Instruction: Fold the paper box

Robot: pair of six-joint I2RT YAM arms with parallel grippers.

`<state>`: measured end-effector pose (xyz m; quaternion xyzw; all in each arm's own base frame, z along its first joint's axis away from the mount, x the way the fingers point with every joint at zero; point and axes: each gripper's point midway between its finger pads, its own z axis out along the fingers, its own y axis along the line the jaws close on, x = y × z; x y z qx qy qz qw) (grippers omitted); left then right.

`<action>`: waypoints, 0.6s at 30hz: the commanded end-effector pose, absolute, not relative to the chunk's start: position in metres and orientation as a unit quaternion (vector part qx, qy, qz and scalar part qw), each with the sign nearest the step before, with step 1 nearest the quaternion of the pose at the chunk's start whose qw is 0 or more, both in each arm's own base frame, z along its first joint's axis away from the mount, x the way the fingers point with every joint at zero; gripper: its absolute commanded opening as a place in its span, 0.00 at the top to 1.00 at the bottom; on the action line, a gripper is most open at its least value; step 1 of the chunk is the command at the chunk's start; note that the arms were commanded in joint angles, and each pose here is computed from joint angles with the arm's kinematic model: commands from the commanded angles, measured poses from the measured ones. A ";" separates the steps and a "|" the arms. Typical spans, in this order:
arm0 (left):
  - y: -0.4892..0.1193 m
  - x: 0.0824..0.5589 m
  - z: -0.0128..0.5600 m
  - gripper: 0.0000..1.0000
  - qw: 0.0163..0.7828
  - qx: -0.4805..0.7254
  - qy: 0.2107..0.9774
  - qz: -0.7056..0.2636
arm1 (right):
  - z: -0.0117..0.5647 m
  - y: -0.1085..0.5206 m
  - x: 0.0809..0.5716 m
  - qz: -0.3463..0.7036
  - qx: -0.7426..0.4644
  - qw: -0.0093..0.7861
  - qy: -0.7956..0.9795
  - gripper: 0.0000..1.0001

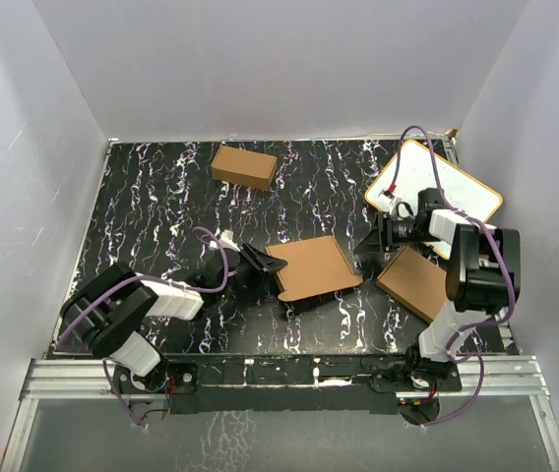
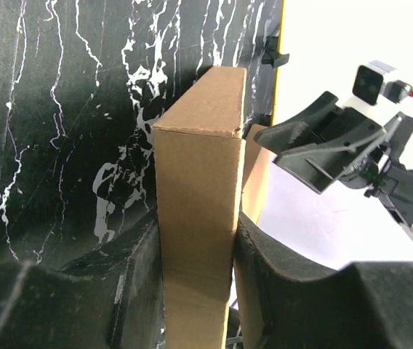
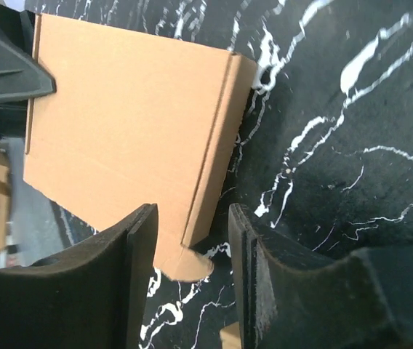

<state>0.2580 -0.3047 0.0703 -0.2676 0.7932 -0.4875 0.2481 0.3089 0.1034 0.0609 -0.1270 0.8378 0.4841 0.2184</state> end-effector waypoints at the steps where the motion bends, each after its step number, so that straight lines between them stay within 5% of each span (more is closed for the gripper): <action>1: -0.291 0.264 0.092 0.78 0.251 -0.305 0.775 -0.493 | 0.118 0.096 0.325 0.433 -0.231 0.332 0.805 0.49; 5: -0.282 0.267 0.101 0.80 0.234 -0.340 0.772 -0.483 | 0.161 0.102 0.316 0.416 -0.317 0.404 0.751 0.36; 8: -0.275 0.267 0.106 0.80 0.216 -0.363 0.780 -0.461 | 0.187 0.114 0.302 0.389 -0.414 0.458 0.684 0.02; 13: -0.276 0.272 0.123 0.80 0.187 -0.387 0.780 -0.455 | 0.215 0.138 0.276 0.314 -0.555 0.536 0.553 0.01; 18: -0.277 0.276 0.130 0.80 0.153 -0.420 0.773 -0.450 | 0.205 0.186 0.268 0.230 -0.648 0.522 0.505 0.01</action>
